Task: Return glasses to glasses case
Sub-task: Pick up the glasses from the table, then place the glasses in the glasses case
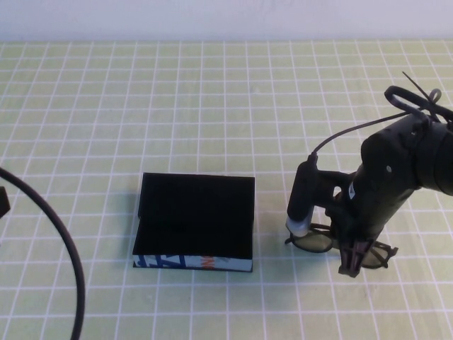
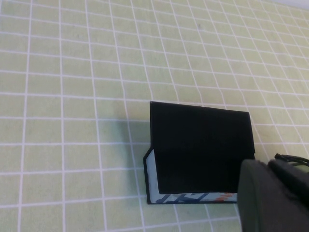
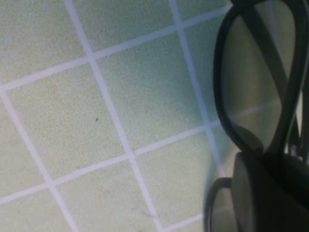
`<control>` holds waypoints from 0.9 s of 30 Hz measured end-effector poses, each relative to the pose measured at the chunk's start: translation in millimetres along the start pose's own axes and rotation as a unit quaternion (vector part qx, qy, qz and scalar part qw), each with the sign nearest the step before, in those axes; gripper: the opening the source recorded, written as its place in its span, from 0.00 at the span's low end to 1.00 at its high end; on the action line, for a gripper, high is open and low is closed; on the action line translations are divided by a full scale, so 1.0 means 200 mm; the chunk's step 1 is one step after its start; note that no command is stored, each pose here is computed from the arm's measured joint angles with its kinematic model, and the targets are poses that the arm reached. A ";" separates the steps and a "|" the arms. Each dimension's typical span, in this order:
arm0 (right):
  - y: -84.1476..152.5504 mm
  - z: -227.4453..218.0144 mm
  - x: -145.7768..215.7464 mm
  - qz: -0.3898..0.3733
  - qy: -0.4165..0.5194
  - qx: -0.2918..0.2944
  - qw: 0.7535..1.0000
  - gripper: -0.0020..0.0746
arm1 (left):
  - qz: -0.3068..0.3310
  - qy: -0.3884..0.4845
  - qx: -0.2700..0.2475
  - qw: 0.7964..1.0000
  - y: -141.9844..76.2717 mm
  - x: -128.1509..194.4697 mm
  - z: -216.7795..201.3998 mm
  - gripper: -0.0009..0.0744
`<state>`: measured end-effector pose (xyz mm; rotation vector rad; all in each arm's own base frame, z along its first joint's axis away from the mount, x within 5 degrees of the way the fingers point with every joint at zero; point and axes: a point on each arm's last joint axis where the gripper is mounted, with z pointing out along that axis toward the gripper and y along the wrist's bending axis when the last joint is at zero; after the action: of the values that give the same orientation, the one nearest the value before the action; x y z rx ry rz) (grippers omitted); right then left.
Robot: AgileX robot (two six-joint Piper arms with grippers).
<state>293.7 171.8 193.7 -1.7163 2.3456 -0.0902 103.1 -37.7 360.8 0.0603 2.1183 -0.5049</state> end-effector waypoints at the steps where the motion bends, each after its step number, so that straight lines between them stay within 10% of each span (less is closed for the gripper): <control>1: 0.00 0.00 0.00 0.000 0.001 0.000 1.000 0.06 | 0.000 0.000 0.000 1.000 0.00 0.00 0.00 0.01; 27: 0.09 -0.46 -0.58 -0.080 -0.206 -0.041 0.974 0.03 | 0.010 0.007 0.000 1.000 0.00 0.01 0.00 0.01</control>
<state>289.3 279.8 296.2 -1.7594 1.9337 0.3099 102.4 -38.0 359.9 0.0848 2.1291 -0.4955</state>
